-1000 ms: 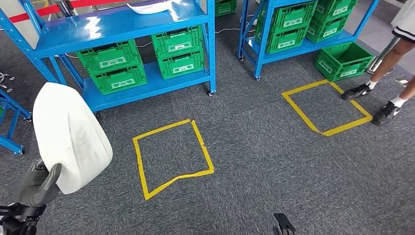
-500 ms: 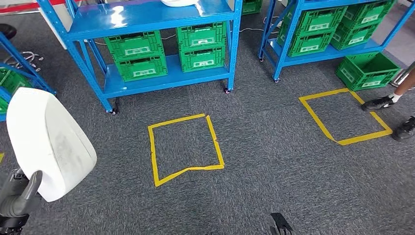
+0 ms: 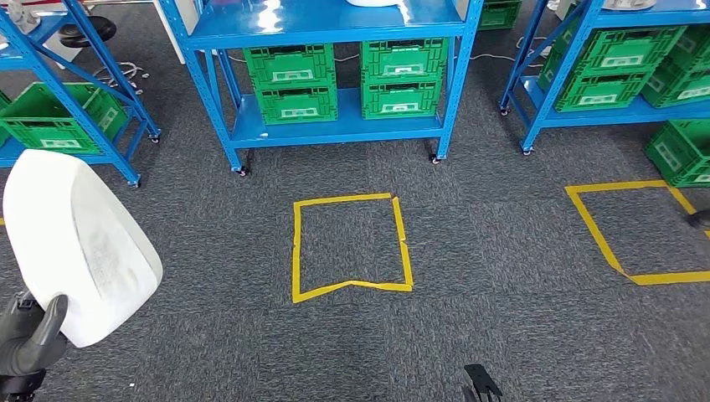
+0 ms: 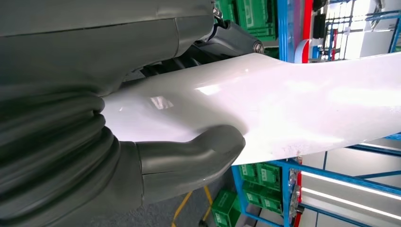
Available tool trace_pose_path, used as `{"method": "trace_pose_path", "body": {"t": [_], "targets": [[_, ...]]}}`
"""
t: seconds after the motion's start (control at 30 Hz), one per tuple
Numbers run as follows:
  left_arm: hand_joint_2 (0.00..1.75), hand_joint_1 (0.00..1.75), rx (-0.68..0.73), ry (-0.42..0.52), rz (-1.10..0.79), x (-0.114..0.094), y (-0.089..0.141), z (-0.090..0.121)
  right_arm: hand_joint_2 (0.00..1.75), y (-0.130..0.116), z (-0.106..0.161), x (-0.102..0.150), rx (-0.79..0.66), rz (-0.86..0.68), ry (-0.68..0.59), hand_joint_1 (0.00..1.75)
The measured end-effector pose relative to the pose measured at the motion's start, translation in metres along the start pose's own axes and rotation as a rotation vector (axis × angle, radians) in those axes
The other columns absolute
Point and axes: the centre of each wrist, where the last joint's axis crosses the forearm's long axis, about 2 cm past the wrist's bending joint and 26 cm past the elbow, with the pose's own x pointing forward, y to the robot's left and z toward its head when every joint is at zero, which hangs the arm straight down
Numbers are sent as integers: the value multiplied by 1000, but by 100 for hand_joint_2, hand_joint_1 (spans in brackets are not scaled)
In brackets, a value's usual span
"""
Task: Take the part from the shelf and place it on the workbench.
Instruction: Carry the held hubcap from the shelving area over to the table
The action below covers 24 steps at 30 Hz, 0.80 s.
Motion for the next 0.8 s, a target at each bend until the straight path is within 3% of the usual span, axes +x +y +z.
{"method": "trace_pose_path", "body": {"t": [0.23,0.8], "targets": [[175,175,-13,-8,-8,3,-8,9,0,-2,0,-2,-5,7,-6,0],[175,175,-3,-18,-3,-5,-6,1,0,-1,1,-4,-7,2,37,0]]}}
